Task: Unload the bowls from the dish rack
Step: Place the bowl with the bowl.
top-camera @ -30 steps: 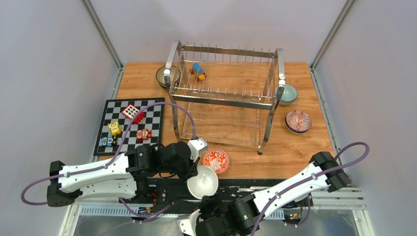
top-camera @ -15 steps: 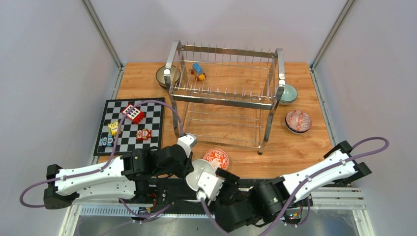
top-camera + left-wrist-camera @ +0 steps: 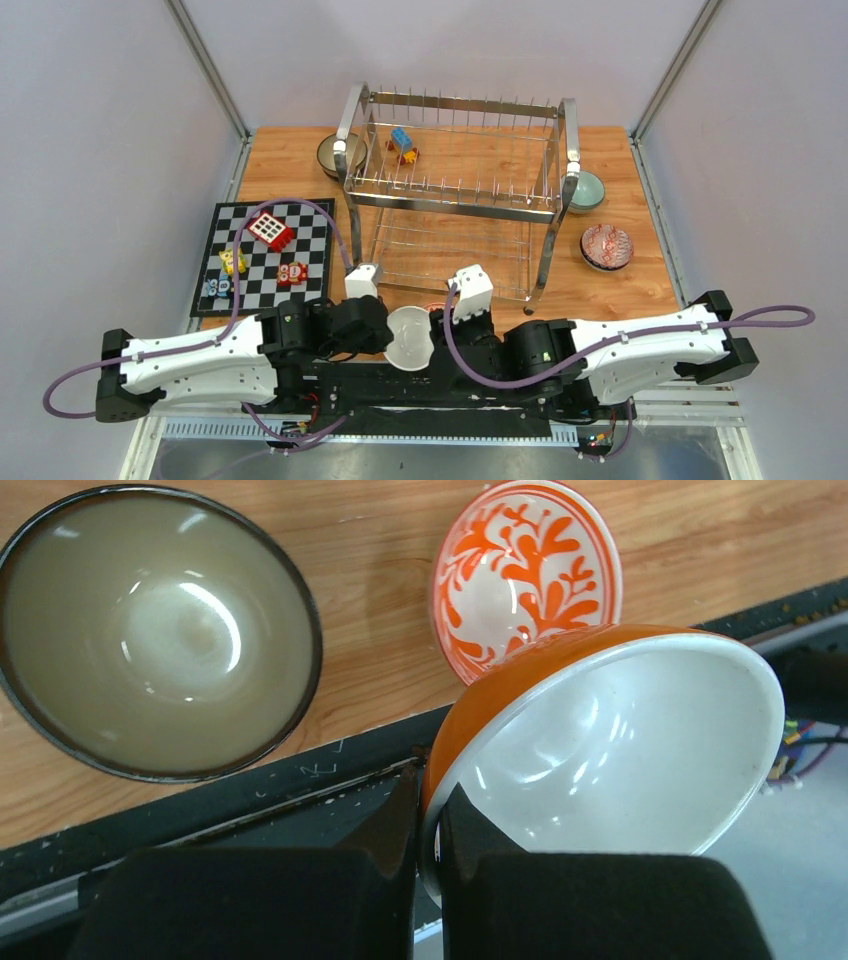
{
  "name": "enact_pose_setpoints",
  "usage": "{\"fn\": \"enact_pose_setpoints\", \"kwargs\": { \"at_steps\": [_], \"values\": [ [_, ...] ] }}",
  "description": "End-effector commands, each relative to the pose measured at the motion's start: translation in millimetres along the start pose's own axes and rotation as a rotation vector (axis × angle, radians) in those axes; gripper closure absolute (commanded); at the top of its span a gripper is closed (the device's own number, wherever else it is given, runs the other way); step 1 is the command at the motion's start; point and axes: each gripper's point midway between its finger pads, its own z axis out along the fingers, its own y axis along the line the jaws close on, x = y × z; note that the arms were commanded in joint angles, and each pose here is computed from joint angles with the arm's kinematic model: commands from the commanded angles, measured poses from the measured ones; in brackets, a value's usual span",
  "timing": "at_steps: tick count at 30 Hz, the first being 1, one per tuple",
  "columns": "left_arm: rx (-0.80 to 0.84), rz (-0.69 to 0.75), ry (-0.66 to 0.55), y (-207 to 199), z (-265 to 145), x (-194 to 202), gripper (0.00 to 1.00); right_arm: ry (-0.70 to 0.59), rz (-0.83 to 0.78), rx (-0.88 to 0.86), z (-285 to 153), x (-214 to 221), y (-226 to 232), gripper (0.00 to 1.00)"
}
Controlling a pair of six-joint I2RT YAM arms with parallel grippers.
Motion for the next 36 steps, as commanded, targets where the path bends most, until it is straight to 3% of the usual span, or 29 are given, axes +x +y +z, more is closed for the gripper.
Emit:
{"fn": "enact_pose_setpoints", "kwargs": {
  "at_steps": [1, 6, 18, 29, 36],
  "values": [
    [-0.094, -0.095, -0.048, 5, -6, -15, 1.00, -0.003, 0.094, 0.099, 15, -1, -20, 0.47],
    [-0.128, -0.095, -0.047, 7, -6, -17, 1.00, 0.041, 0.095, 0.123, 29, 4, -27, 0.56],
    [-0.107, -0.101, -0.041, 1, -6, -17, 1.00, 0.144, 0.048, 0.135, 60, 24, -20, 0.56],
    [-0.097, -0.119, -0.052, 1, -6, -18, 1.00, 0.181, 0.000, 0.165, 76, 41, -28, 0.74],
    [-0.092, -0.127, -0.057, 1, -4, -18, 1.00, 0.204, -0.001, 0.152, 81, 45, -29, 0.95]
  ]
}}
